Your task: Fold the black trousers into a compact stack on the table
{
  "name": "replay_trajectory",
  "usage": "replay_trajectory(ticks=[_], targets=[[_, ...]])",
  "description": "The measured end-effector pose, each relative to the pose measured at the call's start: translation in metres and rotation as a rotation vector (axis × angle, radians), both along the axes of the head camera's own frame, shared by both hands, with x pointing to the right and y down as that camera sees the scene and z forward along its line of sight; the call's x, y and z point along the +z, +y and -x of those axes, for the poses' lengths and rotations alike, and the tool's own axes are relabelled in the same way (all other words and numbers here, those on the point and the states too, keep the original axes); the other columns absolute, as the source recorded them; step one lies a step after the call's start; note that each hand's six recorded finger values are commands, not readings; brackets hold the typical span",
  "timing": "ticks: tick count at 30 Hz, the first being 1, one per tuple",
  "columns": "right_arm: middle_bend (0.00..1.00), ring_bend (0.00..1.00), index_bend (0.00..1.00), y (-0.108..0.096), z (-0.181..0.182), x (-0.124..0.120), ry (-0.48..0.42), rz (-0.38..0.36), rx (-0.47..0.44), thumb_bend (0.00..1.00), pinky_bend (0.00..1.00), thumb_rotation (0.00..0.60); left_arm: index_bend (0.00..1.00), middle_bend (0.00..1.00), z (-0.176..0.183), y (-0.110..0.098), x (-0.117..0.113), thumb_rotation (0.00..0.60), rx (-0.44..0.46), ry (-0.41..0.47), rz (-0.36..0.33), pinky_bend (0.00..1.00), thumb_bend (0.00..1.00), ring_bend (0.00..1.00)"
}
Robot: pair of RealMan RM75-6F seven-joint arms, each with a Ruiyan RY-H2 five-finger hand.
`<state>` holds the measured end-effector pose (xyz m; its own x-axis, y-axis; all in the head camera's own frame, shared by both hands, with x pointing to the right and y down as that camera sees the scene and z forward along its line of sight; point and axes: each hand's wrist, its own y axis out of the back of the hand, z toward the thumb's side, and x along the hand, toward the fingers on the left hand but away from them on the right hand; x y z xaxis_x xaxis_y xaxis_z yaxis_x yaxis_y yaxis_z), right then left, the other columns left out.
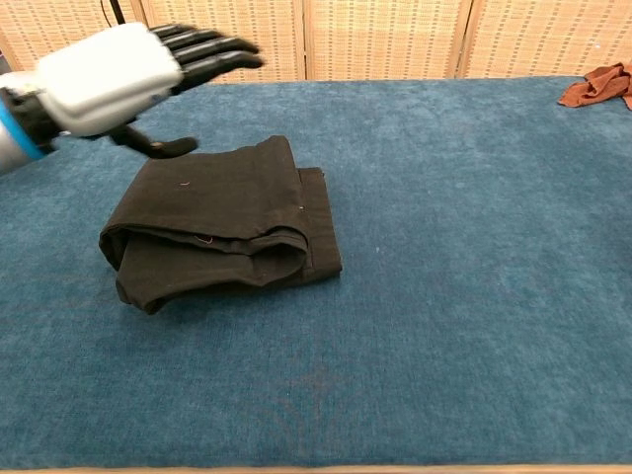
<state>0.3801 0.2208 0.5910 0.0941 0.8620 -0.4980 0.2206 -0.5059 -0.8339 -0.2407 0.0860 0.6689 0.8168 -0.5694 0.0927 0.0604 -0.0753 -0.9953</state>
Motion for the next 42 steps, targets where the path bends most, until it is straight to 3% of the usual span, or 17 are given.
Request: replay_trajectory(ticks=[5, 11, 19, 24, 32, 42], targets=[[0.0, 0.0, 0.0, 0.001, 0.002, 0.004, 0.006, 0.01, -0.009, 0.03, 0.0, 0.6, 0.04, 0.09, 0.057, 0.021, 0.009, 0.6, -0.066, -0.029, 0.116, 0.15, 0.31, 0.09], [0.0, 0.0, 0.0, 0.003, 0.005, 0.007, 0.009, 0.018, -0.015, 0.03, 0.0, 0.6, 0.03, 0.09, 0.086, 0.034, 0.021, 0.6, -0.094, -0.087, 0.17, 0.15, 0.31, 0.09], [0.0, 0.0, 0.0, 0.002, 0.004, 0.007, 0.01, 0.02, -0.009, 0.03, 0.0, 0.6, 0.01, 0.09, 0.088, 0.044, 0.037, 0.6, -0.095, -0.114, 0.213, 0.15, 0.31, 0.09], [0.0, 0.0, 0.0, 0.003, 0.003, 0.007, 0.008, 0.024, -0.007, 0.03, 0.0, 0.6, 0.0, 0.06, 0.09, 0.049, 0.043, 0.6, -0.094, -0.13, 0.24, 0.08, 0.3, 0.06], [0.0, 0.0, 0.0, 0.003, 0.004, 0.007, -0.009, 0.039, -0.007, 0.03, 0.0, 0.6, 0.0, 0.06, 0.092, 0.06, 0.053, 0.6, -0.073, -0.168, 0.275, 0.05, 0.3, 0.05], [0.0, 0.0, 0.0, 0.003, 0.004, 0.006, -0.01, 0.037, -0.007, 0.03, 0.0, 0.6, 0.06, 0.17, 0.073, 0.072, 0.067, 0.6, -0.073, -0.167, 0.291, 0.05, 0.31, 0.07]])
